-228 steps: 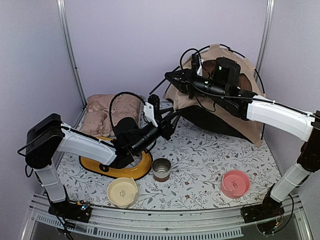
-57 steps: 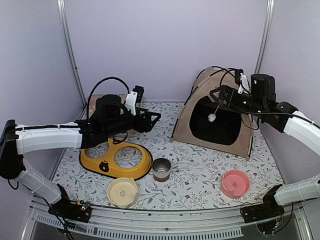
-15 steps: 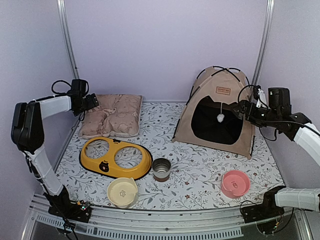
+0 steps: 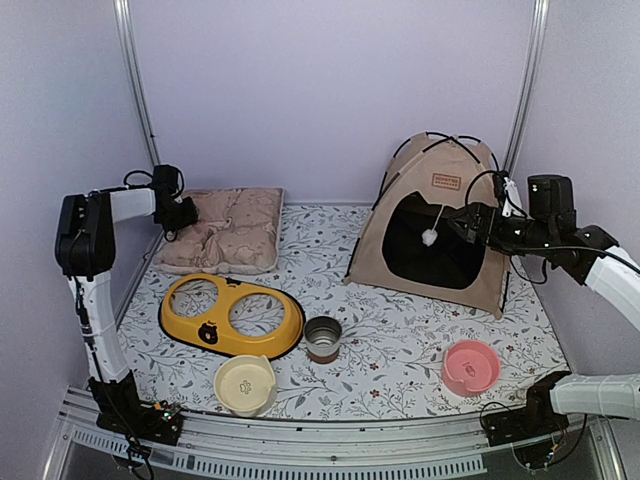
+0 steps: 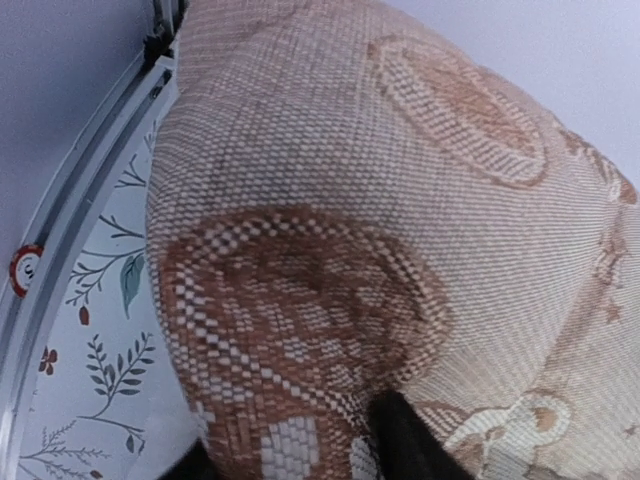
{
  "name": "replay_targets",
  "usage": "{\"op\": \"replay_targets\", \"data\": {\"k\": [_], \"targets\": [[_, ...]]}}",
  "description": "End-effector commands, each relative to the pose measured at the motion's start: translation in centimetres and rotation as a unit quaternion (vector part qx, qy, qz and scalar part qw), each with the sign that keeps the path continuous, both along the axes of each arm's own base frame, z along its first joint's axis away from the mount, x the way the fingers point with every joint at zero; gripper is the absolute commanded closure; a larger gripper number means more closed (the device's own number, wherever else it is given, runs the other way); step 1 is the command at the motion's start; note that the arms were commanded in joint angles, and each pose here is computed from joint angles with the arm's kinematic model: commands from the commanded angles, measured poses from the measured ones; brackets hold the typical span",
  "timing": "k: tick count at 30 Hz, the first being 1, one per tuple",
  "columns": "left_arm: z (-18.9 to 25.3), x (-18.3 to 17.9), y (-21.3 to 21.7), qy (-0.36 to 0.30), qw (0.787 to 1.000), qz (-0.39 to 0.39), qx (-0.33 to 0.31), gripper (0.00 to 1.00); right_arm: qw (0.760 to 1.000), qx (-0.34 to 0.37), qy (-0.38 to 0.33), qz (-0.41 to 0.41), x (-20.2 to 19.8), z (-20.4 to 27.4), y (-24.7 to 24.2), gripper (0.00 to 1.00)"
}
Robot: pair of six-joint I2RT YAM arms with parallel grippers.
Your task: Set up the pet tent
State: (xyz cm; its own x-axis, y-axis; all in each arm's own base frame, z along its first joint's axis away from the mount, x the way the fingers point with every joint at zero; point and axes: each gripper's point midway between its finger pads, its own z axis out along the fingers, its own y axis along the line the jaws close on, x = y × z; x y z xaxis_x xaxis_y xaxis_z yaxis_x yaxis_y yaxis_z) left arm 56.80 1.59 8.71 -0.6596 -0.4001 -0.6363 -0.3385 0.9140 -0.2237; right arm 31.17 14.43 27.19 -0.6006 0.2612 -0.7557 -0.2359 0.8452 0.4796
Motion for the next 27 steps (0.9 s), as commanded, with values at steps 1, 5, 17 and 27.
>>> {"op": "replay_targets", "data": {"k": [1,5,17,27], "targets": [[2.2,0.4,-2.0,-0.022,0.998,-0.046,-0.03,0.85,0.999,0.018,-0.023,0.018,0.3,2.1,1.6,0.01],[8.2,0.2,-3.9,-0.091,0.991,-0.081,-0.055,1.0,0.999,0.023,-0.028,0.029,0.4,2.2,2.2,0.01],[28.2,-7.6,-13.8,-0.289,0.925,-0.227,-0.093,1.0,0.996,0.05,-0.039,0.06,0.4,2.5,3.8,0.01],[33.9,-15.9,-20.0,-0.346,0.869,-0.311,-0.17,1.0,0.988,0.098,-0.049,0.106,-0.1,2.6,6.1,0.01]]}}
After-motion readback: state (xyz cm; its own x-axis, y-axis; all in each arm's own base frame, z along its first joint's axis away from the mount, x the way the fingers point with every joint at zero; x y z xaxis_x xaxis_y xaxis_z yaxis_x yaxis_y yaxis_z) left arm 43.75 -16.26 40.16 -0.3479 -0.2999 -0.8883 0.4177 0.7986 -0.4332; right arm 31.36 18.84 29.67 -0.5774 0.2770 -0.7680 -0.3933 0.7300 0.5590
